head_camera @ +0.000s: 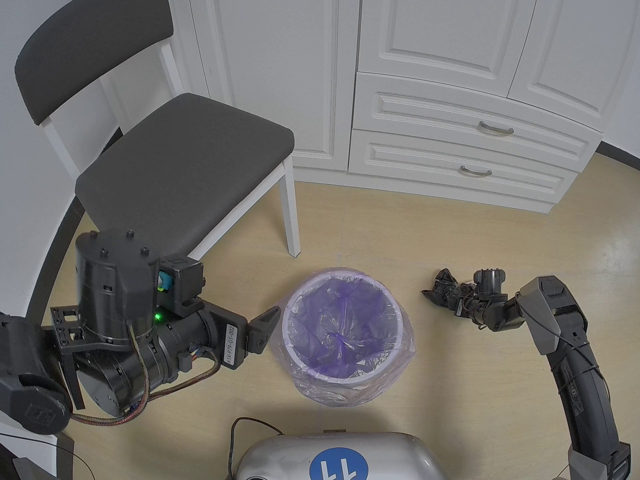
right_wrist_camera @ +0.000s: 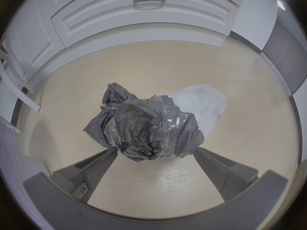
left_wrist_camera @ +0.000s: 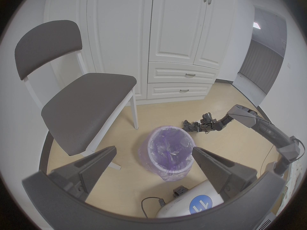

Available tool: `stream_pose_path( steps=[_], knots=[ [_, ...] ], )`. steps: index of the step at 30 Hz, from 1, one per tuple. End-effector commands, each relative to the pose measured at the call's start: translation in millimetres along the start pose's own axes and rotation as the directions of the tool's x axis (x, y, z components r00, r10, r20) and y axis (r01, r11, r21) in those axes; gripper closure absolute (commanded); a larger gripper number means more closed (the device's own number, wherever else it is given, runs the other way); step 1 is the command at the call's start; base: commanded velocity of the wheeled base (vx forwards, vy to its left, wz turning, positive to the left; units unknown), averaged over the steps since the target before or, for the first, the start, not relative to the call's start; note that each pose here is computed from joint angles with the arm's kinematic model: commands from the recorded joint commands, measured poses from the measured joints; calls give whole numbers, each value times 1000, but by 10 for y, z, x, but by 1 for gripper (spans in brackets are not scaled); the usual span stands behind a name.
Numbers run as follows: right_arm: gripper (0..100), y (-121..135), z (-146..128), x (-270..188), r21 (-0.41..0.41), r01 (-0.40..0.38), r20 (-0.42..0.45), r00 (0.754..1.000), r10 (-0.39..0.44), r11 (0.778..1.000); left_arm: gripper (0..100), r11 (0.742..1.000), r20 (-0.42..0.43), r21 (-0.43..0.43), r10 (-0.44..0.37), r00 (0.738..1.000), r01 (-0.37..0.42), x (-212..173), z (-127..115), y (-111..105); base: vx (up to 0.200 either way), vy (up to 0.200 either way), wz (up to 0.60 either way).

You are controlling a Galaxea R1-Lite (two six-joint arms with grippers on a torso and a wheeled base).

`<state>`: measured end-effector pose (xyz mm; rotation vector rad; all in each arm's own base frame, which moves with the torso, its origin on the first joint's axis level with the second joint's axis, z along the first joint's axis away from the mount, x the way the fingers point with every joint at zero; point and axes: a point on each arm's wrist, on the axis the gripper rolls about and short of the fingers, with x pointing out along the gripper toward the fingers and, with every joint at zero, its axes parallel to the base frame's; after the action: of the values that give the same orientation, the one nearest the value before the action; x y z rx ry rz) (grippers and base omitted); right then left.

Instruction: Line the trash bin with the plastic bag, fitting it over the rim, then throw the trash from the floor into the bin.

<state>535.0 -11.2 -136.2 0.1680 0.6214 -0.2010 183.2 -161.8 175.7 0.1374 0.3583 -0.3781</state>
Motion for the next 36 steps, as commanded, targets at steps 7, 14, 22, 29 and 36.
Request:
stream_pose_path(
  steps=[7,14,22,29,36],
  knots=[
    [0,9,492,-382,22,-6,41,999,5,1000,0,1000,30,-10,-5,1000,5,-94,49,26,0,0,0],
    [0,38,491,-280,37,-17,80,997,14,999,0,1000,18,-1,-5,1000,5,-62,25,12,0,0,0],
    [0,-37,236,-84,51,7,49,999,-9,999,0,1000,6,4,-4,1000,4,-32,6,2,0,0,0],
    [0,-34,90,-22,36,8,25,1000,-9,999,0,1000,3,6,-7,1000,7,-31,-5,-5,0,0,0],
    [0,-63,-44,33,-13,13,-4,1000,-13,1000,0,1000,3,7,-7,1000,7,-31,-5,-5,0,0,0]
  ],
)
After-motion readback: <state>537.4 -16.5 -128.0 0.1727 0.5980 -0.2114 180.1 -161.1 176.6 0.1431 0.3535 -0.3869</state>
